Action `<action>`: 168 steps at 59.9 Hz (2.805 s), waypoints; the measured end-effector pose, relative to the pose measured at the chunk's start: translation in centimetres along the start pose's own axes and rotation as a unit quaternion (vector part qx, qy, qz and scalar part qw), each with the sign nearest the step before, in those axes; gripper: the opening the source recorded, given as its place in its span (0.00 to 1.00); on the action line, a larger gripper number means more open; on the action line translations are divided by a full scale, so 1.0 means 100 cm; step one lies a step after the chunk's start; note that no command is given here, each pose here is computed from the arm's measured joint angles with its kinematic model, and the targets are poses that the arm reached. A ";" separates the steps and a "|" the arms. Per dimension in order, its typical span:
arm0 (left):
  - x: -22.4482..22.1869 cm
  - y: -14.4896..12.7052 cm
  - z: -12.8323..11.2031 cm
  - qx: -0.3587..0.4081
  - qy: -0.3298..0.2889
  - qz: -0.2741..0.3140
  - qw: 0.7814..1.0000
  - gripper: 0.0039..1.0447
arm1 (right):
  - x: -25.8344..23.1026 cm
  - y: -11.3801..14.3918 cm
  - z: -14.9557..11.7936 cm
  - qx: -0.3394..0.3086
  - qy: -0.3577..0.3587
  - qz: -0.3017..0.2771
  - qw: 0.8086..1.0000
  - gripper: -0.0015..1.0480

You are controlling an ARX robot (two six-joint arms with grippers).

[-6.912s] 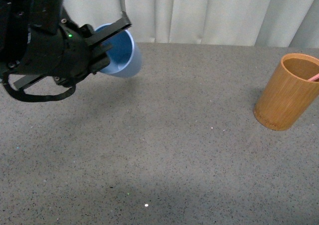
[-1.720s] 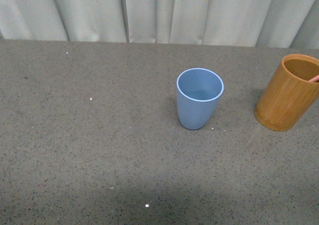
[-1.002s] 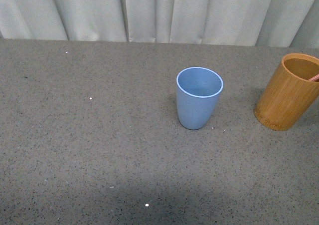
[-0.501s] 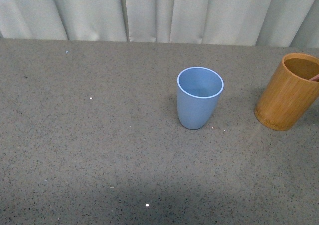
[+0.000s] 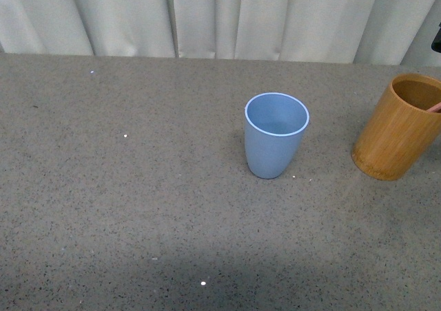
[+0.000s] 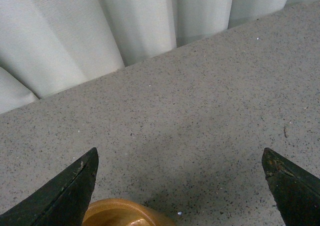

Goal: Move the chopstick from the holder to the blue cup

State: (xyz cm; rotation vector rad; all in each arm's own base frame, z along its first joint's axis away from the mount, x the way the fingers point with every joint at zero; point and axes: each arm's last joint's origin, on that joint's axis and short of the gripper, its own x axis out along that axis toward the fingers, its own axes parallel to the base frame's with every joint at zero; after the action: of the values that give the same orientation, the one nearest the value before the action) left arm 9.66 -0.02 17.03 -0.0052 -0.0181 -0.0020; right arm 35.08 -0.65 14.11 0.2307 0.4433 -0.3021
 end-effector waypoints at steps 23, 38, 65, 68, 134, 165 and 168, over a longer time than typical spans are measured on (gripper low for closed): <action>0.000 0.000 0.000 0.000 0.000 0.000 1.000 0.94 | 0.009 0.009 0.000 0.000 -0.002 -0.010 1.000 0.79; 0.000 0.000 0.000 0.000 0.000 0.000 1.000 0.94 | 0.011 0.014 -0.008 -0.005 0.003 -0.007 1.000 0.40; 0.000 0.000 0.000 0.000 0.000 0.000 1.000 0.94 | 0.010 0.014 -0.010 0.000 -0.005 0.004 1.000 0.03; 0.000 0.000 0.000 0.000 0.000 0.000 1.000 0.94 | 0.010 0.014 -0.010 0.001 -0.006 0.005 1.000 0.03; 0.000 0.000 0.000 0.000 0.000 0.000 1.000 0.94 | -0.116 0.056 0.070 0.058 -0.158 0.146 0.975 0.03; 0.000 0.000 0.000 0.000 0.000 0.000 1.000 0.94 | -0.106 0.125 0.001 0.021 -0.092 0.187 0.978 0.03; 0.000 0.000 0.000 0.000 0.000 0.000 1.000 0.94 | -0.104 0.125 -0.002 0.020 -0.087 0.185 0.979 0.03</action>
State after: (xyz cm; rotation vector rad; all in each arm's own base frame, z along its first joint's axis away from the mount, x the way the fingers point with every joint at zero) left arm 9.66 -0.02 17.02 -0.0052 -0.0174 -0.0020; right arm 30.27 13.47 20.53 0.3182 0.2137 0.0341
